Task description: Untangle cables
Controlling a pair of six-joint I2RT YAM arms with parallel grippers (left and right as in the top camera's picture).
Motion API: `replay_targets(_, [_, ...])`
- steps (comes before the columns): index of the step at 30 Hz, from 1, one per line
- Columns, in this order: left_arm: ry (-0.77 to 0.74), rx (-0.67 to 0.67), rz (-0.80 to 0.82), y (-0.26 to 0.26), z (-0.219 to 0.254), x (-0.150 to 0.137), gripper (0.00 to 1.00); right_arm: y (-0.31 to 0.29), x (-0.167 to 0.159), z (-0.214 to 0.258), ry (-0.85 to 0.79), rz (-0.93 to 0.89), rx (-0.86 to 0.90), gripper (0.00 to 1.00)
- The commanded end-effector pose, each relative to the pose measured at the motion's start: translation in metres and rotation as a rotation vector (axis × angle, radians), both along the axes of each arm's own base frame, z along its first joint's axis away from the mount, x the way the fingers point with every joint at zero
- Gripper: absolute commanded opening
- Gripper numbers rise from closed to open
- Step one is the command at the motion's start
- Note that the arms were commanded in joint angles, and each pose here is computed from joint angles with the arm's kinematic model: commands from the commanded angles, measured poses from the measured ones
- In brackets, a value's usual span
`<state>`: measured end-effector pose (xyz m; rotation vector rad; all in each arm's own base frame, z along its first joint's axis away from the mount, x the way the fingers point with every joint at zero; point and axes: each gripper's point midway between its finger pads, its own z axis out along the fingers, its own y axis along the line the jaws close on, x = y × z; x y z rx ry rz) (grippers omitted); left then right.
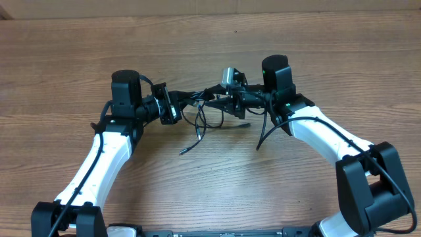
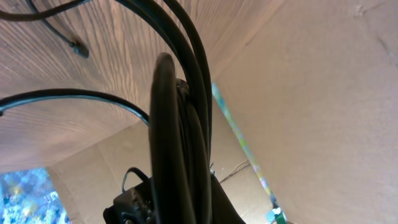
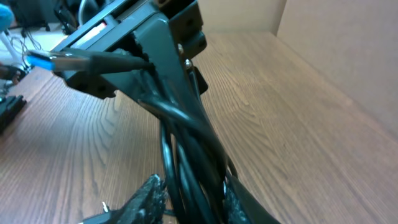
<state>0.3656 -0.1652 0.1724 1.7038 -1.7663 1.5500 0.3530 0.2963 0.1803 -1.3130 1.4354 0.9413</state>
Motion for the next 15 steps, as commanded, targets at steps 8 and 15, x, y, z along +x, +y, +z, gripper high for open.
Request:
replay_targets(8, [-0.053, -0.005, -0.051, -0.005, 0.009, -0.003, 0.39, -0.002, 0.005, -0.002, 0.263, -0.096, 0.033, 0.04])
replay_targets(15, [-0.449, 0.316, -0.177, 0.008, 0.002, 0.01, 0.93, -0.039, 0.021, 0.005, 0.692, -0.227, 0.146, 0.04])
